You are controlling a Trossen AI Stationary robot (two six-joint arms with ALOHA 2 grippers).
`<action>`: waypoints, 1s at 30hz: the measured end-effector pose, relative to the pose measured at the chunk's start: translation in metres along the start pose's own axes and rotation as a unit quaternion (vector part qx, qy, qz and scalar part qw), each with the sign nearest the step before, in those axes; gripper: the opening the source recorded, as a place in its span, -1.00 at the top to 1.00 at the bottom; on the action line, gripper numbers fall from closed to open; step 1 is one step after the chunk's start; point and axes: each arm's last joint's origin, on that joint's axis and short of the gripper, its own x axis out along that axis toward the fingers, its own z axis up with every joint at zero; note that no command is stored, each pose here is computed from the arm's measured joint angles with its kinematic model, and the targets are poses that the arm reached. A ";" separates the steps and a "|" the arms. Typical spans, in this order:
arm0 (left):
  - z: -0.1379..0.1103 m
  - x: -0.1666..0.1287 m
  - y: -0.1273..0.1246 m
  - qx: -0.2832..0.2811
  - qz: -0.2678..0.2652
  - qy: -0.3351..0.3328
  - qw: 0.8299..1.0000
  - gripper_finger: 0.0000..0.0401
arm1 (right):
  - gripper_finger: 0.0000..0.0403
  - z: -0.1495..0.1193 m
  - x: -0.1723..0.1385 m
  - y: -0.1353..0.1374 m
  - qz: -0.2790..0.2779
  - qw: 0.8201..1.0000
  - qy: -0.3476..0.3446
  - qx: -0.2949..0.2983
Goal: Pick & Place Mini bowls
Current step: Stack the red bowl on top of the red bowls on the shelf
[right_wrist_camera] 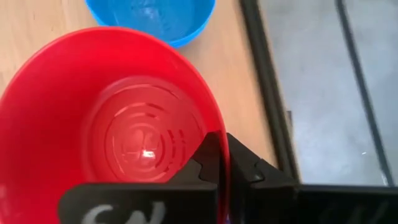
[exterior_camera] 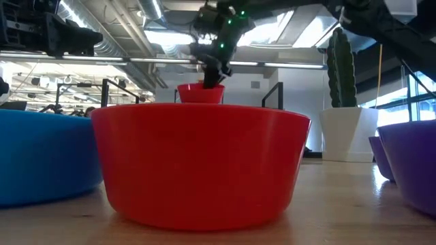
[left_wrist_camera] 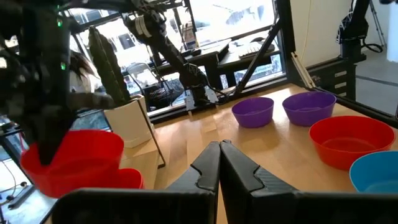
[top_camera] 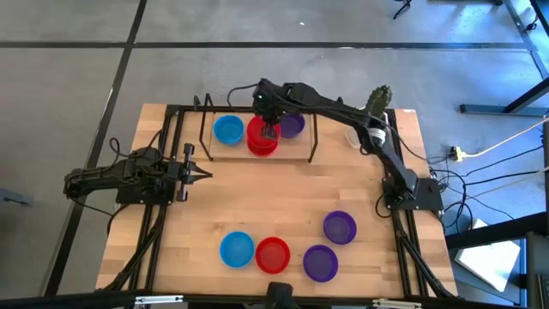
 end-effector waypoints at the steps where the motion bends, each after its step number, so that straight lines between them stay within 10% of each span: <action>1: 0.000 0.000 0.000 0.000 0.000 0.000 1.000 0.98 | 0.98 -0.001 0.005 0.000 0.004 1.000 0.005 0.000; 30: 0.000 0.000 0.000 -0.001 0.000 0.002 1.000 0.98 | 0.80 -0.009 0.050 0.002 0.044 0.999 0.031 -0.009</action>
